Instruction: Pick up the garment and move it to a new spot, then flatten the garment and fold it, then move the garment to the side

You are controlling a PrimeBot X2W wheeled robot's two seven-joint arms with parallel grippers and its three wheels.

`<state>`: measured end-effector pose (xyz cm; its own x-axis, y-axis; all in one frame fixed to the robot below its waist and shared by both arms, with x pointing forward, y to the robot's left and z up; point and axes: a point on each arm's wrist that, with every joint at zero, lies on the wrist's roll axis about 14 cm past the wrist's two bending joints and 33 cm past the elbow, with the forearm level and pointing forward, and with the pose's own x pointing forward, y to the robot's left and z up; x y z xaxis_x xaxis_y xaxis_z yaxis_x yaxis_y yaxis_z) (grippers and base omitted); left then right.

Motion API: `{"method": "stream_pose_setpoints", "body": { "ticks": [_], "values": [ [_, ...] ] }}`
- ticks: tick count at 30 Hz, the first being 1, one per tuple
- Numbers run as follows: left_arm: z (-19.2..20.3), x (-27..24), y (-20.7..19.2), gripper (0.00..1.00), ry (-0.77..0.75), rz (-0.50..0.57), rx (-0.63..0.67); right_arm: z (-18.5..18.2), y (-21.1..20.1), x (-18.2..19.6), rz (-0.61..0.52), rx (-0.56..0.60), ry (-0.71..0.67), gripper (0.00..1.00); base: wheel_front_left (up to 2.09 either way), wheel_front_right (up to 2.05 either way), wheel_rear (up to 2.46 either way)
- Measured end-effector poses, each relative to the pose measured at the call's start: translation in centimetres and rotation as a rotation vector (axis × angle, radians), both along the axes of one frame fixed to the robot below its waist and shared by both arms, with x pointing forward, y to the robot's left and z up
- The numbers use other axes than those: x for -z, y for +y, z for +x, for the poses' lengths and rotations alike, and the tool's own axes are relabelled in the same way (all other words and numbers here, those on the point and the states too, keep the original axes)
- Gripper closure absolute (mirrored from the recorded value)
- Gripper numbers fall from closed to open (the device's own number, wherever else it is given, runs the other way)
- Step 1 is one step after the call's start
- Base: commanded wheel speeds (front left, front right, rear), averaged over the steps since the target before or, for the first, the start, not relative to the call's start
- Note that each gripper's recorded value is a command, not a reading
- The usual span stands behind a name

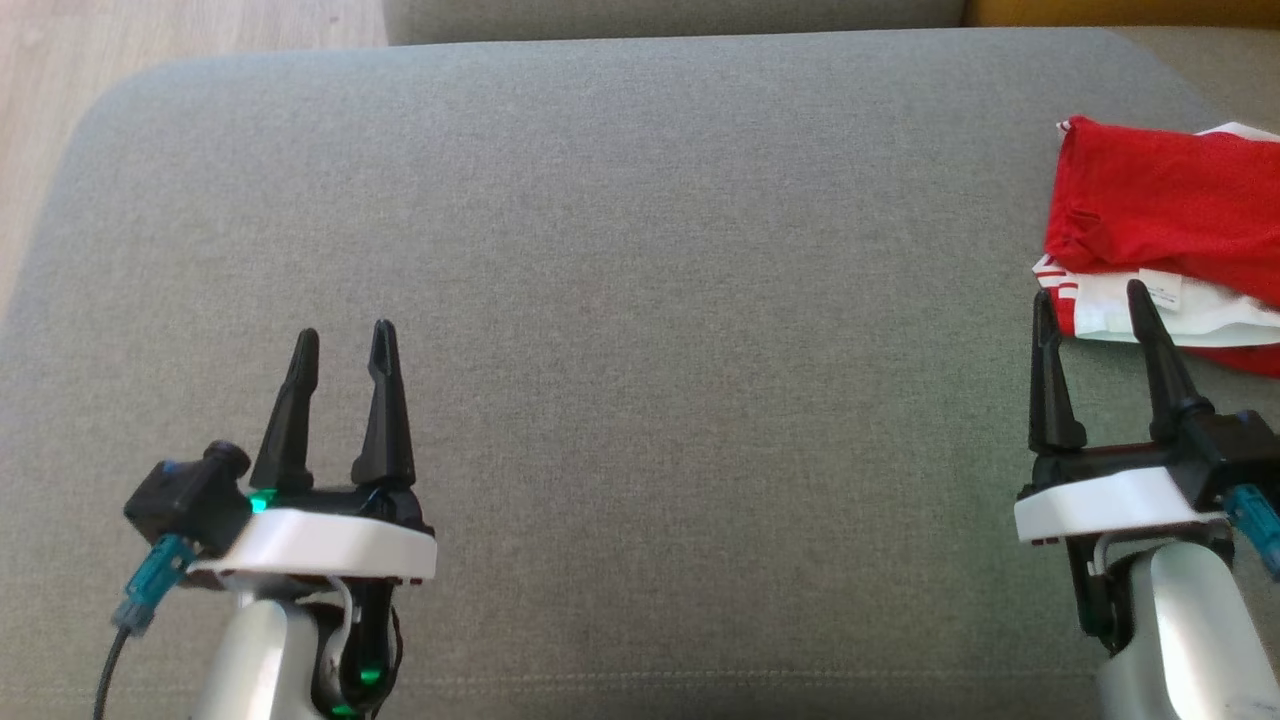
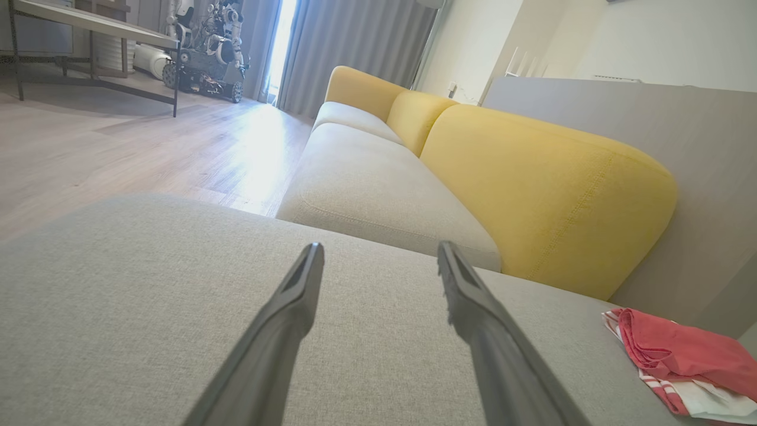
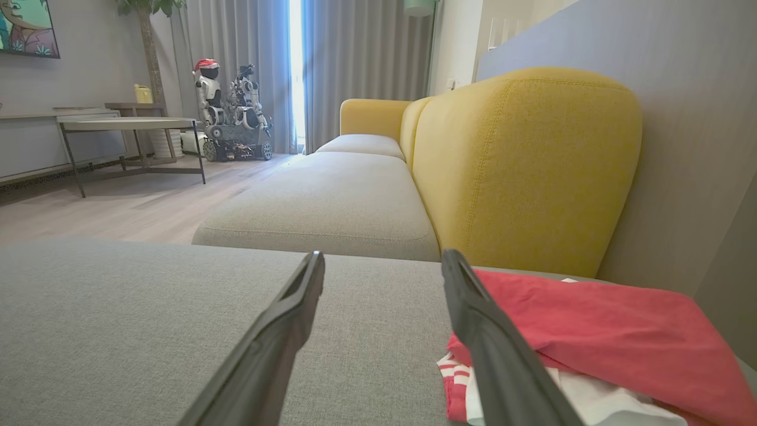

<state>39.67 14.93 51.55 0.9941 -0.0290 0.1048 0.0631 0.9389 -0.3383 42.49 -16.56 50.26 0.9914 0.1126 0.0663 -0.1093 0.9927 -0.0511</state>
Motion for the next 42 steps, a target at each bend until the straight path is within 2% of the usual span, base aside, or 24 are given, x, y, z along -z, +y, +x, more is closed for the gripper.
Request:
{"method": "stream_pose_setpoints", "body": {
  "ticks": [13,41,42],
  "values": [
    [-0.2,-0.5,-0.1,0.00,-0.021,-0.064,0.028,-0.2,0.3,-0.8,0.002,-0.008,-0.025,0.00,0.00,0.00,0.00],
    [-1.2,-1.2,2.2,0.00,-0.050,-0.152,-0.016,-0.4,1.2,-1.5,0.020,-0.033,-0.041,0.00,0.00,0.00,0.00],
    [-1.2,-0.9,2.2,1.00,-0.040,-0.152,-0.017,-0.5,1.2,-1.2,0.023,-0.033,-0.031,1.00,0.00,0.00,0.00]
  ]
}}
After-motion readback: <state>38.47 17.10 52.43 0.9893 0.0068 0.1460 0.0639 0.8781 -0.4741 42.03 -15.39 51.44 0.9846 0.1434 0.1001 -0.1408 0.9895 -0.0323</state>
